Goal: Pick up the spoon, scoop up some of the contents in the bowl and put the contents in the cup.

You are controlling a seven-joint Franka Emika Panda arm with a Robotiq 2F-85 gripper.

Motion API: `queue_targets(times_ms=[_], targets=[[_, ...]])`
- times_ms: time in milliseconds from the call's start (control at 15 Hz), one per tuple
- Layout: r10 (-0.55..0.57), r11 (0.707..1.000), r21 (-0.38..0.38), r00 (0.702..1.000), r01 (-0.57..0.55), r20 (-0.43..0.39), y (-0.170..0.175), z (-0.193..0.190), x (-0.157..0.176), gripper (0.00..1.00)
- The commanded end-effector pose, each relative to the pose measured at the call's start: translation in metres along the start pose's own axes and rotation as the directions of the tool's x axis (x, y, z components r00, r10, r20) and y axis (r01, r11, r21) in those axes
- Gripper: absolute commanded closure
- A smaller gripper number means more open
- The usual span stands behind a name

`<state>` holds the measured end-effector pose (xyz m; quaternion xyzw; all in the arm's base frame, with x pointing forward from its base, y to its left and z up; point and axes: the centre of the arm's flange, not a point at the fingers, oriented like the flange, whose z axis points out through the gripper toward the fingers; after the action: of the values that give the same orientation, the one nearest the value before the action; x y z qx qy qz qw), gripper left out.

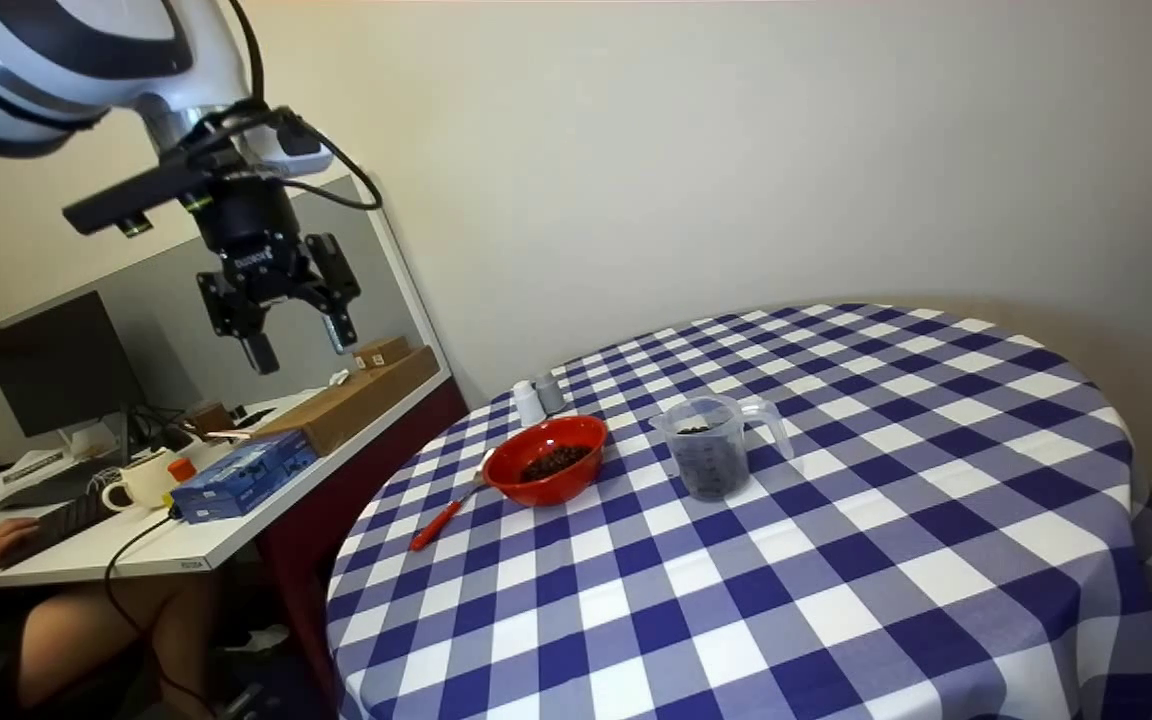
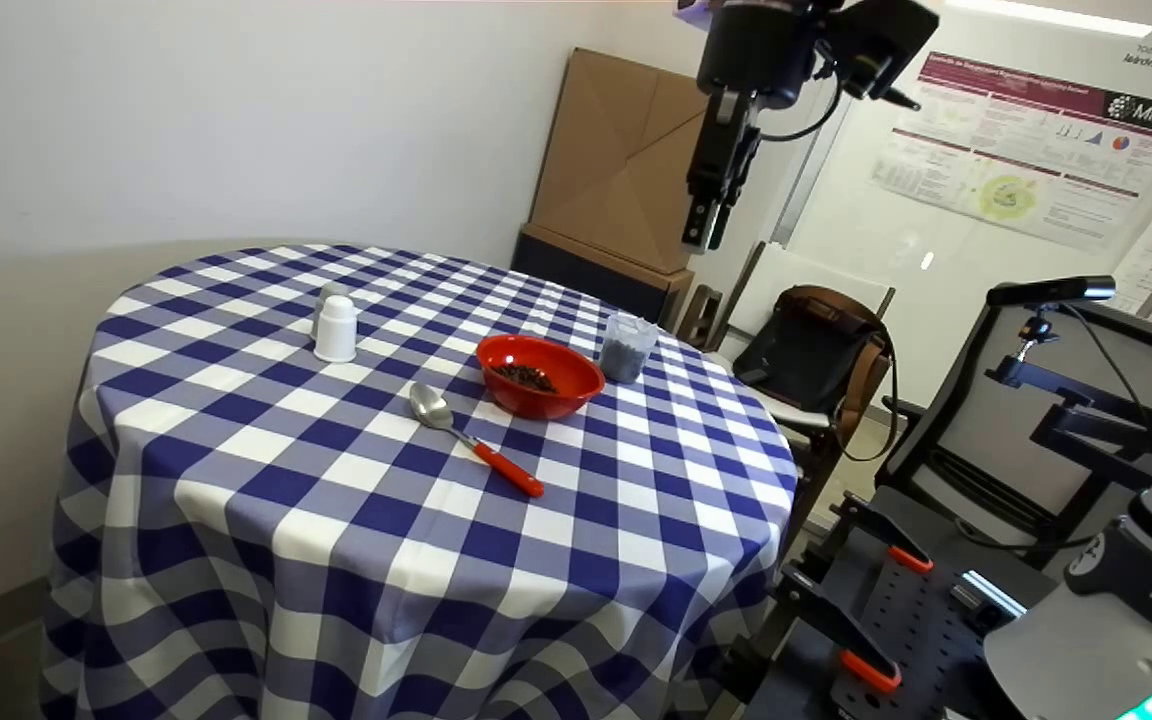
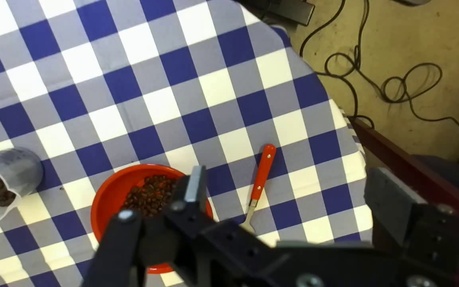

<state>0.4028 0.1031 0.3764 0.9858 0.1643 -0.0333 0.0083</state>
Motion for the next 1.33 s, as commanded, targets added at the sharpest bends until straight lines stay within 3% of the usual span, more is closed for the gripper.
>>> queue_targets(times_ms=[0, 267, 800, 1267], targets=[[0.043, 0.999, -0.030, 0.997, -0.045, -0.057, -0.001, 0.043, 0.025, 0.00], [0.085, 0.996, 0.001, 0.995, -0.085, -0.049, -0.003, 0.074, 0.048, 0.00], [0.078, 0.996, 0.032, 0.996, -0.080, 0.045, -0.013, 0.137, 0.074, 0.00], [0.134, 0.991, 0.004, 0.991, -0.134, 0.010, -0.022, 0.176, 0.092, 0.00]])
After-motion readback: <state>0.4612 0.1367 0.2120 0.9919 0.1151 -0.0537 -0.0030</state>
